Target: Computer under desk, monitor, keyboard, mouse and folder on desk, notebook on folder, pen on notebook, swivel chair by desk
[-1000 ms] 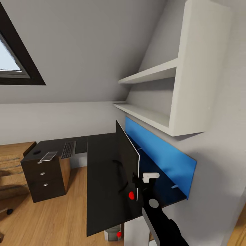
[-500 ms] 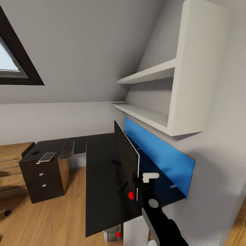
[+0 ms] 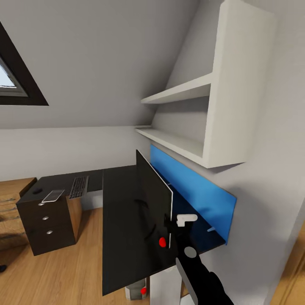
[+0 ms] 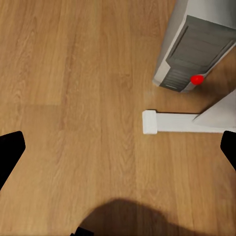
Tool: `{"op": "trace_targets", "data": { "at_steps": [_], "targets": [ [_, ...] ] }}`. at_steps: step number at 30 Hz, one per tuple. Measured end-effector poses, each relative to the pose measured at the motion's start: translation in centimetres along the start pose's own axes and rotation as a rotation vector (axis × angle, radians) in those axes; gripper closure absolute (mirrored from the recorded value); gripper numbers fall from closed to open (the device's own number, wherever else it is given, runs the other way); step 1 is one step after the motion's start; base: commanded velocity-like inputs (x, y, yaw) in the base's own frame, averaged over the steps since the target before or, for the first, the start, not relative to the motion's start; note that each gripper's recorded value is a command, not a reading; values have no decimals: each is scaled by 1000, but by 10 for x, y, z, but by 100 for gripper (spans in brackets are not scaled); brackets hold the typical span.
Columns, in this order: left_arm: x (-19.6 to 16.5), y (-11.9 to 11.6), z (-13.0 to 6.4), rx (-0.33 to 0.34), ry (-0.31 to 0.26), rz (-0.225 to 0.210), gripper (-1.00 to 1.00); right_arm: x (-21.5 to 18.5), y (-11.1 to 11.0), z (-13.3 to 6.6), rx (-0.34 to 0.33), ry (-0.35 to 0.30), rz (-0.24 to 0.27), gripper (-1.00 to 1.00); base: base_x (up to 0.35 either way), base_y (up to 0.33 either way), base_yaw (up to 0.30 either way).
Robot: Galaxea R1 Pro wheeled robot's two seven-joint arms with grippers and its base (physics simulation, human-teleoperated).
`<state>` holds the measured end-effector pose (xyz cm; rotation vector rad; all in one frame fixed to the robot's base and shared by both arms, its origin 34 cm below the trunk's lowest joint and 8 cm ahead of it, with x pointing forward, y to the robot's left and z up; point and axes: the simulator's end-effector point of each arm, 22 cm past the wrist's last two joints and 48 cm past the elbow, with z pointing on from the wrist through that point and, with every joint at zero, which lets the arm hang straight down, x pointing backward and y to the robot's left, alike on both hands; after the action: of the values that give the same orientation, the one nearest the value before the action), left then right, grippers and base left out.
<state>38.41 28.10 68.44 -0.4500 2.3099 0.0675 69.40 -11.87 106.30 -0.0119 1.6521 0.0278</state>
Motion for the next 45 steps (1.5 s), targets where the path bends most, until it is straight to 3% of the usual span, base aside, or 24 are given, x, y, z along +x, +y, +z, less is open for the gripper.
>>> {"op": "trace_targets", "data": {
  "at_steps": [30, 45],
  "targets": [
    [0, 0, 0, 0, 0, 0, -100, 3, 1, 0, 0, 6, -1, -100, -2, 0, -29],
    [0, 0, 0, 1, 0, 1, -100, 8, 1, 0, 0, 16, -4, -100, -168, -92, 86]
  ]
}}
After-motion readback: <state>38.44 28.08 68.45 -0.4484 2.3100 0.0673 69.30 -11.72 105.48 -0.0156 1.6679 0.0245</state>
